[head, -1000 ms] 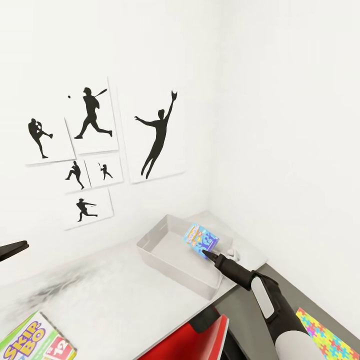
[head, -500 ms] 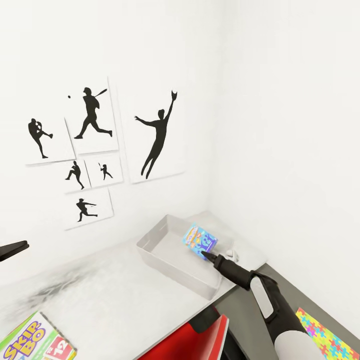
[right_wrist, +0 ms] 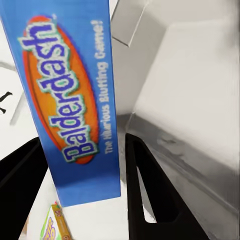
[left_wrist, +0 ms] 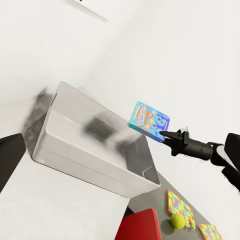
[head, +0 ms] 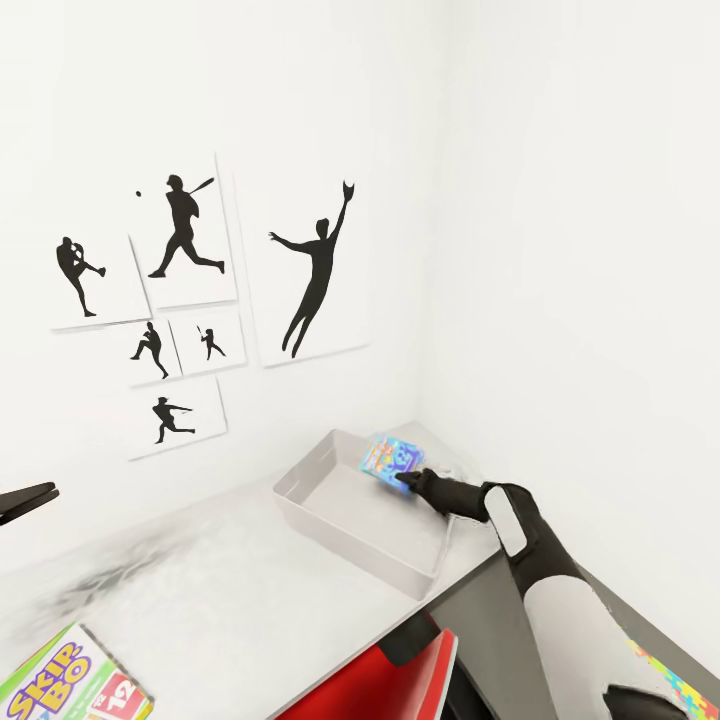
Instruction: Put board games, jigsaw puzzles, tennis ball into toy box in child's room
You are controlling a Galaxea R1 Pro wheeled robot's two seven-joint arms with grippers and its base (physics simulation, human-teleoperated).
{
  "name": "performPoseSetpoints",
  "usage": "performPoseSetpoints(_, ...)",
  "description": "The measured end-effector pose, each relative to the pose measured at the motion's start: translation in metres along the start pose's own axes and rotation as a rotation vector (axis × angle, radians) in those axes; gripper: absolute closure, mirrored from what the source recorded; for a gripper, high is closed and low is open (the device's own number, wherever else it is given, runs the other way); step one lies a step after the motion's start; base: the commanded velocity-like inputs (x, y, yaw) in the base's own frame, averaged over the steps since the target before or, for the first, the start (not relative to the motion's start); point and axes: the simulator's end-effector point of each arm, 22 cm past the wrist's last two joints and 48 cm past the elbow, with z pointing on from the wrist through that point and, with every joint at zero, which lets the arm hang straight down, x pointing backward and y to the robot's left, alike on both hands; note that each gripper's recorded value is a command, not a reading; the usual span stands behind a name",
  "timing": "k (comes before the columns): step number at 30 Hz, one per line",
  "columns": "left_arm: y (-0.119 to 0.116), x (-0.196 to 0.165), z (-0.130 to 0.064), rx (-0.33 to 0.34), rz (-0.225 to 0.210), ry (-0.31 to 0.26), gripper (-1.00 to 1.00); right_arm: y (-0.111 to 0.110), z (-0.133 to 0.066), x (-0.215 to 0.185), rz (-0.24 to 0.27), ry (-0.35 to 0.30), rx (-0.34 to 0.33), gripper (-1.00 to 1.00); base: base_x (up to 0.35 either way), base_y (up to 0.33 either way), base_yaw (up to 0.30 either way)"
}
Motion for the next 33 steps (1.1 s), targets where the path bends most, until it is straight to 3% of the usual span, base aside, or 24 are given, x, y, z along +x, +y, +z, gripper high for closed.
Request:
performPoseSetpoints(4, 0.0, 0.0, 0.0, 0.0, -0.001, 0.0, -1.0, 0.011, 0.015, -0.008, 0.013, 0.029, 0.03, 1.0, 0.0, 0.0, 0.0)
performPoseSetpoints(9, 0.0, 0.0, 0.0, 0.0, -0.001, 0.001, -1.0, 0.049, 0.043, -0.015, 0.008, 0.079, 0.068, 1.0, 0.0, 0.0, 0.0)
performPoseSetpoints(13, 0.0, 0.0, 0.0, 0.001, -0.001, 0.0, -1.0, 0.05, 0.052, -0.024, -0.019, 0.098, 0.2, 1.0, 0.0, 0.0, 0.0)
performPoseSetpoints(17, 0.0, 0.0, 0.0, 0.001, -0.002, 0.001, -1.0, 0.04, 0.05, -0.032, -0.024, 0.085, 0.277, 1.0, 0.0, 0.0, 0.0)
performPoseSetpoints(25, 0.0, 0.0, 0.0, 0.001, -0.002, 0.001, -1.0, 0.036, 0.047, -0.038, 0.019, 0.07, 0.277, 1.0, 0.0, 0.0, 0.0)
performPoseSetpoints(33, 0.0, 0.0, 0.0, 0.001, -0.002, 0.0, -1.0, 0.041, 0.049, -0.036, 0.02, 0.073, 0.266, 1.0, 0.0, 0.0, 0.0)
